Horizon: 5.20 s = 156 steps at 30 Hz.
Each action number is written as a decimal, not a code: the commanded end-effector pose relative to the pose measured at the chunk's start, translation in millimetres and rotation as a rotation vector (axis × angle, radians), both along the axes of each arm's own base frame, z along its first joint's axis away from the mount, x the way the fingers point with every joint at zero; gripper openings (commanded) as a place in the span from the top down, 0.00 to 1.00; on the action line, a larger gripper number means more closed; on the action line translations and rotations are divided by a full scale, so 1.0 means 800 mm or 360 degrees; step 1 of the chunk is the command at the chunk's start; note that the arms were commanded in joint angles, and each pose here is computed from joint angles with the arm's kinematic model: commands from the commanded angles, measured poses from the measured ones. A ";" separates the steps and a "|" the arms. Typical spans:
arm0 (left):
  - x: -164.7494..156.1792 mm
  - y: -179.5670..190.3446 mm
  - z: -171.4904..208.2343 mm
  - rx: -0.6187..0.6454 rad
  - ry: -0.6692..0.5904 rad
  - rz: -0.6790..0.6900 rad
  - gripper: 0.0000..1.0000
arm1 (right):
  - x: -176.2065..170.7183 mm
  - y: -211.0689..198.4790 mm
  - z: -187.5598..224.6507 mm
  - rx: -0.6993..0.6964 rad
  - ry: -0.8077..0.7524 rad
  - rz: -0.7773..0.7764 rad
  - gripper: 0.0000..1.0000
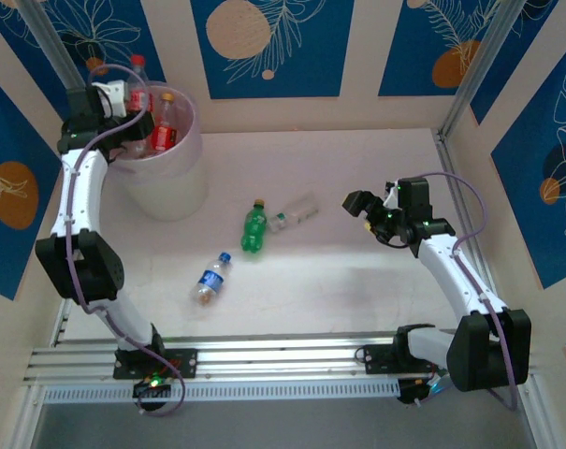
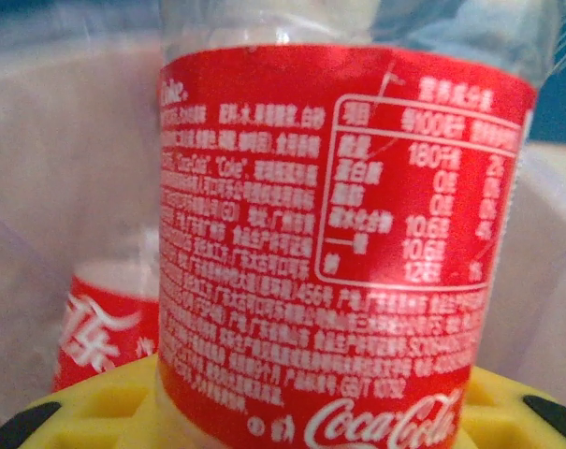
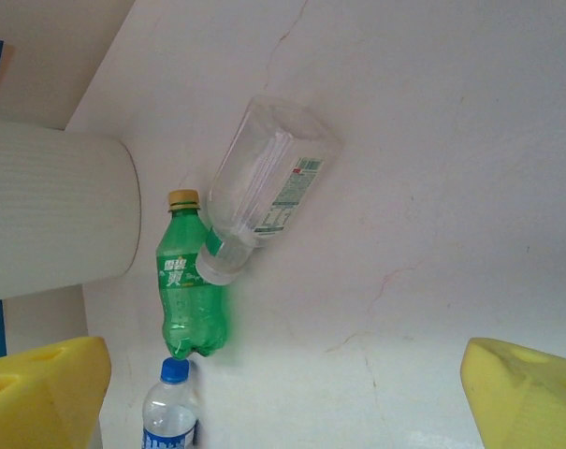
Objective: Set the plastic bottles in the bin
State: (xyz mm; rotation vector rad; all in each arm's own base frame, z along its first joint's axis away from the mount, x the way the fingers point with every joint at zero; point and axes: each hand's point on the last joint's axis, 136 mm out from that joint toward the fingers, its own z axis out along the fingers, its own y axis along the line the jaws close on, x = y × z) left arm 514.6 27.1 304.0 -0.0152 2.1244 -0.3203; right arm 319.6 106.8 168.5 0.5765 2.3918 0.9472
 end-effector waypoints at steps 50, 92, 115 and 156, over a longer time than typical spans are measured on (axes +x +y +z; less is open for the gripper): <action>-0.033 0.001 -0.038 0.0068 0.0023 0.0011 0.46 | 0.003 0.023 -0.005 0.0013 0.0018 0.0095 0.03; -0.384 -0.224 -0.140 0.0201 0.1066 -0.0651 0.08 | 0.030 0.053 -0.013 0.0022 0.0039 0.0173 0.03; -0.397 -0.193 -0.334 0.0280 0.1535 -0.0319 0.07 | 0.019 0.036 -0.018 0.0015 0.0040 0.0132 0.03; -0.146 -0.141 0.114 0.0035 0.0160 -0.0283 0.50 | 0.018 0.036 -0.009 0.0031 0.0007 0.0137 0.03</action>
